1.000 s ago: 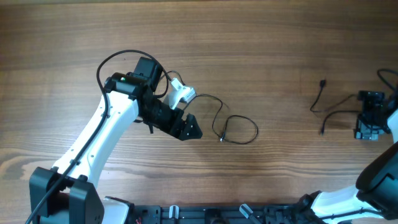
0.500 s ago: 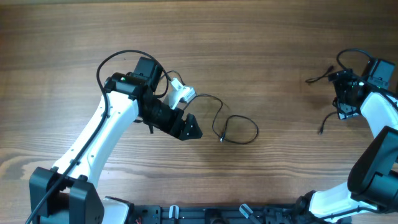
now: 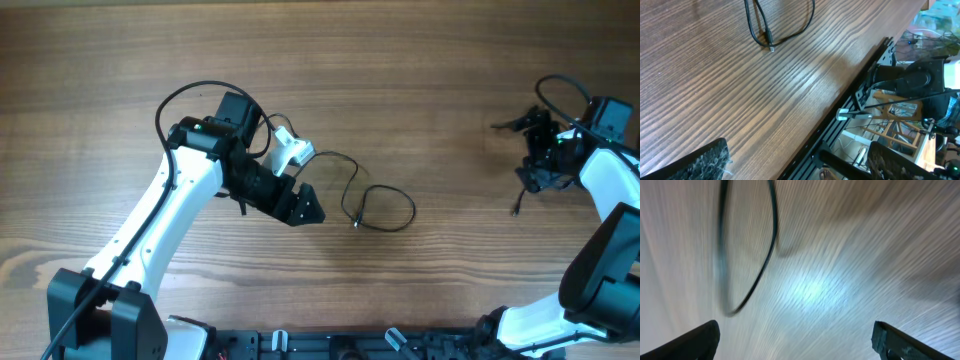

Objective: Untangle cables

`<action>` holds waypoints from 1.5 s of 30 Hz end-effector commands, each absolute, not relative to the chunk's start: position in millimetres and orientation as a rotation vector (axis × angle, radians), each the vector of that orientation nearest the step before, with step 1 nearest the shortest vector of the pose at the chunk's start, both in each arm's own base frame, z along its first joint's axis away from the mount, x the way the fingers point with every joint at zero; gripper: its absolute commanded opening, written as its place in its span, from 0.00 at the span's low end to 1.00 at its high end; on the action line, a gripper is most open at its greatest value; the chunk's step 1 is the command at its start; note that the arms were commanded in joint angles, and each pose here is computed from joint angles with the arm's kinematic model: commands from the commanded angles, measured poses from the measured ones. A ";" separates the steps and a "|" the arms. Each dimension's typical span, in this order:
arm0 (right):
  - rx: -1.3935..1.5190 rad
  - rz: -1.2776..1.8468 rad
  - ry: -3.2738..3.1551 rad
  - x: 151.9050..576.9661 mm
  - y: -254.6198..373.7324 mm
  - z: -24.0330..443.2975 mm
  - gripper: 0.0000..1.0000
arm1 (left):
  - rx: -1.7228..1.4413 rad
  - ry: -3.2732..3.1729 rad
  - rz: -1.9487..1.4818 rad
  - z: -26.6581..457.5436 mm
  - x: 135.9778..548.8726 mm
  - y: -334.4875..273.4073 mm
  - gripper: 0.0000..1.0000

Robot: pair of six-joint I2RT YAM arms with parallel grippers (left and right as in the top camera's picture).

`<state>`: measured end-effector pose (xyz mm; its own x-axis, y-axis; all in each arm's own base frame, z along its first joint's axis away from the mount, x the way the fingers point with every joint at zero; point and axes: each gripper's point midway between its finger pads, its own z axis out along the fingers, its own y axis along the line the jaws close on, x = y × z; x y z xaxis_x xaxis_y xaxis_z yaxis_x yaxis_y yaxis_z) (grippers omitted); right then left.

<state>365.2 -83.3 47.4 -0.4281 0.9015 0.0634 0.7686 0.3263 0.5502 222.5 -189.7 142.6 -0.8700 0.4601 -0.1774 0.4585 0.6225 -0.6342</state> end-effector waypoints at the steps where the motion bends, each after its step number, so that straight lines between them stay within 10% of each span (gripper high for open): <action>1: 1.507 1.041 2.394 355.3 -45.8 57.2 1.00 | -0.795 -2.819 1.096 139.5 220.9 -189.9 0.91; 8: 1.123 0.919 2.242 413.0 -74.3 82.4 1.00 | -0.820 -2.831 1.103 139.6 224.4 -191.1 0.91; 25: 1.374 0.496 2.178 402.4 -129.2 58.6 0.98 | -0.840 -2.848 1.113 139.8 229.5 -192.7 0.96; 28: 1.410 0.266 2.104 399.8 -162.1 59.2 0.36 | -0.851 -2.858 1.119 140.0 232.4 -193.7 0.97; 31: 1.417 0.231 2.096 398.1 -166.5 58.9 0.05 | -0.856 -2.862 1.121 140.1 233.4 -194.0 0.97; 39: 1.259 0.220 1.701 404.2 -221.9 186.8 0.04 | -0.855 -2.861 1.120 140.1 233.2 -193.9 0.97; 45: 1.377 -0.266 1.040 260.1 -356.9 321.0 0.04 | -0.856 -2.862 1.120 140.1 233.4 -193.9 0.98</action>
